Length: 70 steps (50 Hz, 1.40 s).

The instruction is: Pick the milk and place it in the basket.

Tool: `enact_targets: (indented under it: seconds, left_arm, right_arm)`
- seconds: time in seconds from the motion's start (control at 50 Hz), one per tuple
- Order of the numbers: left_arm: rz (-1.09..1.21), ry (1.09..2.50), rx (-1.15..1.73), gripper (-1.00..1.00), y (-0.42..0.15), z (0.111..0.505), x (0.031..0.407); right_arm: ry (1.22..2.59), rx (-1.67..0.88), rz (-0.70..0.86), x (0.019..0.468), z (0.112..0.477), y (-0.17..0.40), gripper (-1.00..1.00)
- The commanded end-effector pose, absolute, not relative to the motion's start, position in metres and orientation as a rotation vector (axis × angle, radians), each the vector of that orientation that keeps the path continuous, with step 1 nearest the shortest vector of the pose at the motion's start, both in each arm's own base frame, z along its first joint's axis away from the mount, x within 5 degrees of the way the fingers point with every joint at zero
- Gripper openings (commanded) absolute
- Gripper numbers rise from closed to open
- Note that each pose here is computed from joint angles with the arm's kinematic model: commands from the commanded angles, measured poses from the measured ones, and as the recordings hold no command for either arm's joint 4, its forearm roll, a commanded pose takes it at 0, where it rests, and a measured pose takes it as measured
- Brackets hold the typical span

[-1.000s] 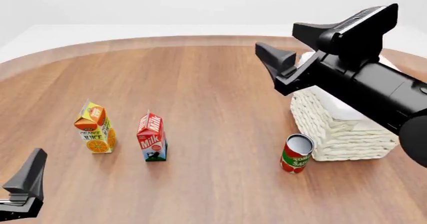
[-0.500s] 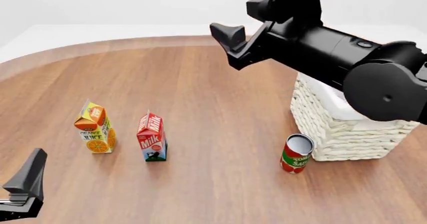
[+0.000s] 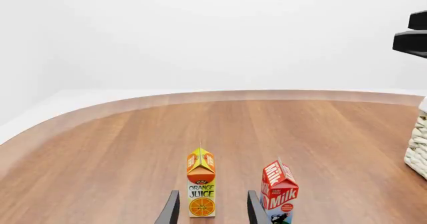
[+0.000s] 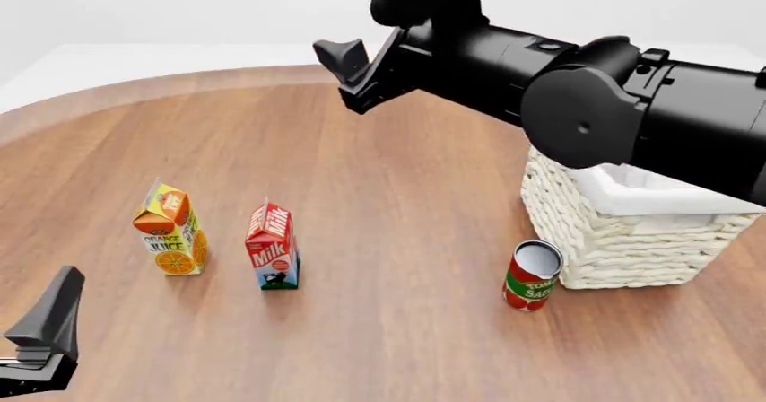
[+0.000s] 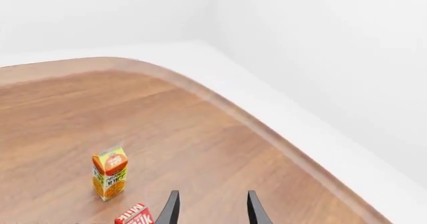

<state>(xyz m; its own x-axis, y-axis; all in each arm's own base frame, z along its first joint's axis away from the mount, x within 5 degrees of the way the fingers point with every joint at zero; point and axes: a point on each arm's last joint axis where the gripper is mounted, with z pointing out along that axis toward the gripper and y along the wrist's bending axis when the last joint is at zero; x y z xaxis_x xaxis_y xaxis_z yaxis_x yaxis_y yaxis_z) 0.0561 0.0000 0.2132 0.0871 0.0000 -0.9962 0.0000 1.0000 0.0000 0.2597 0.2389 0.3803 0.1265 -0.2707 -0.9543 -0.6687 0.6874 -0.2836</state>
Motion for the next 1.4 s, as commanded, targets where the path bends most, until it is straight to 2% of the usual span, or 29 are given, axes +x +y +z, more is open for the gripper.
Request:
enact_targets:
  seconds: [0.02, 1.4]
  left_arm:
    - [0.000, 1.484, 0.000, 1.00, 0.000, 0.213, 0.056]
    - [0.000, 1.484, 0.000, 1.00, 0.000, 0.213, 0.056]
  right_arm:
    - [1.463, -0.891, 0.337, 0.269, 0.376, 0.262, 1.00]
    - [1.449, -1.235, 0.347, 0.260, 0.316, 0.372, 1.00]
